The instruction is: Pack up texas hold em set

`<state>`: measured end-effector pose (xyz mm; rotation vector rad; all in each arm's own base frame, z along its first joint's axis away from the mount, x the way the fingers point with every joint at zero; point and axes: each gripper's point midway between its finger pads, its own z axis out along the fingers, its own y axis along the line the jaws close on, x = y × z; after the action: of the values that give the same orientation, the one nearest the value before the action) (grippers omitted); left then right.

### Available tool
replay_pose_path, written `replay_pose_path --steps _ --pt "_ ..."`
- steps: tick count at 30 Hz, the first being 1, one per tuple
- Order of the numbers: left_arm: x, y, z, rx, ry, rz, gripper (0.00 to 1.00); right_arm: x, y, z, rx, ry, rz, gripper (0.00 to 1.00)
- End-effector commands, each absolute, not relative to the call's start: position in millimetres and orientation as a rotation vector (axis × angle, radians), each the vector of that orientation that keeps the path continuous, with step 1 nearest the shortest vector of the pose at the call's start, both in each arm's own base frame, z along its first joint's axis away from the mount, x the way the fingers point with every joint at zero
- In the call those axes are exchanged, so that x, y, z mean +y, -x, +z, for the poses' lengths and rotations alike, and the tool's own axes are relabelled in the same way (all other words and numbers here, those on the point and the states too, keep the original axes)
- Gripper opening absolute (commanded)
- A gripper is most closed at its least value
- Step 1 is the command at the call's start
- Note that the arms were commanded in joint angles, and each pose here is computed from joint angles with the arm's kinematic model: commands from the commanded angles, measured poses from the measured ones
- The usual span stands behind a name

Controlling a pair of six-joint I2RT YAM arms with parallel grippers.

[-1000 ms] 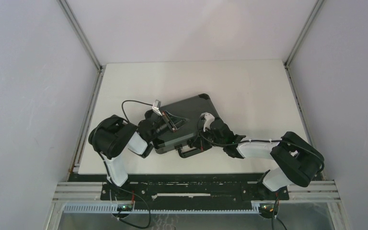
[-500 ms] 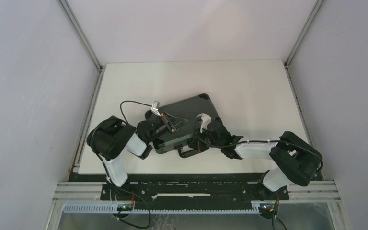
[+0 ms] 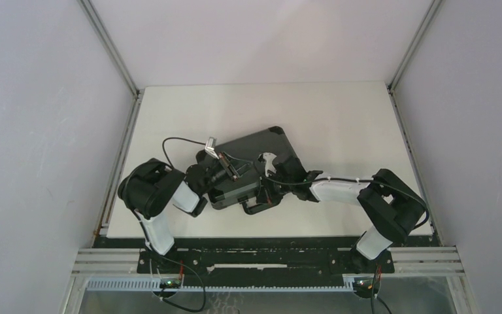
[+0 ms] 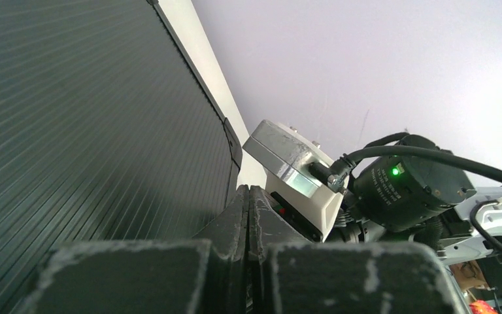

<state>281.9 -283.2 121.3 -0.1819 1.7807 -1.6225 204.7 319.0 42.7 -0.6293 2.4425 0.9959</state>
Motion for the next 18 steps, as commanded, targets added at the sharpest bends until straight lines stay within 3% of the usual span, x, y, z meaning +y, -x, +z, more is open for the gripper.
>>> replay_pose_path --steps 1,18 --pt "-248 -199 -25 2.416 0.326 -1.385 0.0 343 -297 111 2.128 0.571 0.889 0.0" --pt "-246 -199 -24 2.404 0.333 -1.389 0.0 342 -319 106 2.204 0.632 0.792 0.0"
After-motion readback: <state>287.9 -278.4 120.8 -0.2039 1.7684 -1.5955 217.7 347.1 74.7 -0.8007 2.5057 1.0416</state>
